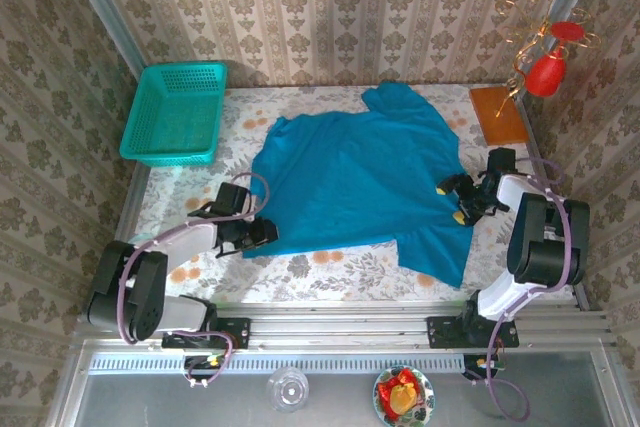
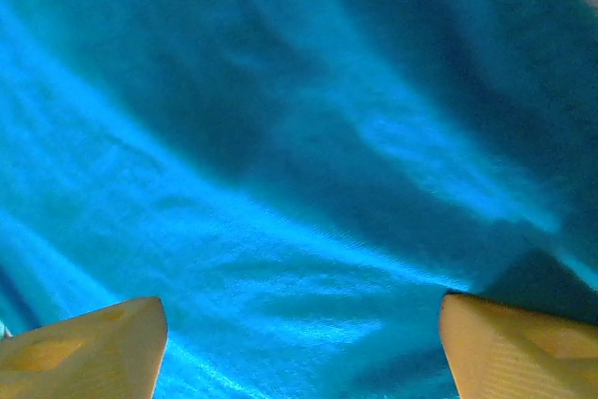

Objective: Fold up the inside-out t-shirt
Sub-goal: Move the T-shirt to the center of the table.

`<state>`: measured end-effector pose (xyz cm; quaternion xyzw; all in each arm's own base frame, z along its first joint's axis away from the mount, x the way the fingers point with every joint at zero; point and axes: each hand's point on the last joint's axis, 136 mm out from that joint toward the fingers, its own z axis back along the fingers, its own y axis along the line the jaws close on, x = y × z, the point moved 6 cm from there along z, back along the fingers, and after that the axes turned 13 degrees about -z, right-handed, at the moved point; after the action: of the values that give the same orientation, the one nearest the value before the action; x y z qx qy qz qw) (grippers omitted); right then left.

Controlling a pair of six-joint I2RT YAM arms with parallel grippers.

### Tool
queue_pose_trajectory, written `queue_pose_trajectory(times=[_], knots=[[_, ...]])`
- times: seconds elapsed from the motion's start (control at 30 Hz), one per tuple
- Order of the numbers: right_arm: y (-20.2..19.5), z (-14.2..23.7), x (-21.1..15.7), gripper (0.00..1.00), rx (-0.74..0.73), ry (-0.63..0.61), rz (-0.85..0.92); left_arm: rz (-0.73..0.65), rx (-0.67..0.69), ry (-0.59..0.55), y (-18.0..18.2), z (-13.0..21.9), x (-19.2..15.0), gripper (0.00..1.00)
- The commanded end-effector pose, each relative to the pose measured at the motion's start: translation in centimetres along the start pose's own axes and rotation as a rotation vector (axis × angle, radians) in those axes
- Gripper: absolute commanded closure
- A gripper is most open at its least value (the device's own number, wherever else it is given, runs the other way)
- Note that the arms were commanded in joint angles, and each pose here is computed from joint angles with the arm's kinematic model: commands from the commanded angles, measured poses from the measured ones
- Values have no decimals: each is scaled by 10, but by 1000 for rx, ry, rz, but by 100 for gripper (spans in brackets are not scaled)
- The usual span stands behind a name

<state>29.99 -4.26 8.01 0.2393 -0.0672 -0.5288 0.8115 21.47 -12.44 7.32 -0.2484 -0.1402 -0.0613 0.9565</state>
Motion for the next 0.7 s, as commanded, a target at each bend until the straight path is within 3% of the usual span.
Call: queue_pose_trajectory(times=[0.0,0.33,0.5,0.67], knots=[[-60,9,-5,21,-294,-66,-187,57,36,49,11,-1,-24,68],[-114,20,-22,21,-336,-100,-331,145,12,69,13,0,-63,70],[-97,19,-17,22,-238,-74,-244,133,9,59,5,7,-70,70],[-57,29,-16,23,-95,-27,-74,42,17,-15,-11,31,-40,69]])
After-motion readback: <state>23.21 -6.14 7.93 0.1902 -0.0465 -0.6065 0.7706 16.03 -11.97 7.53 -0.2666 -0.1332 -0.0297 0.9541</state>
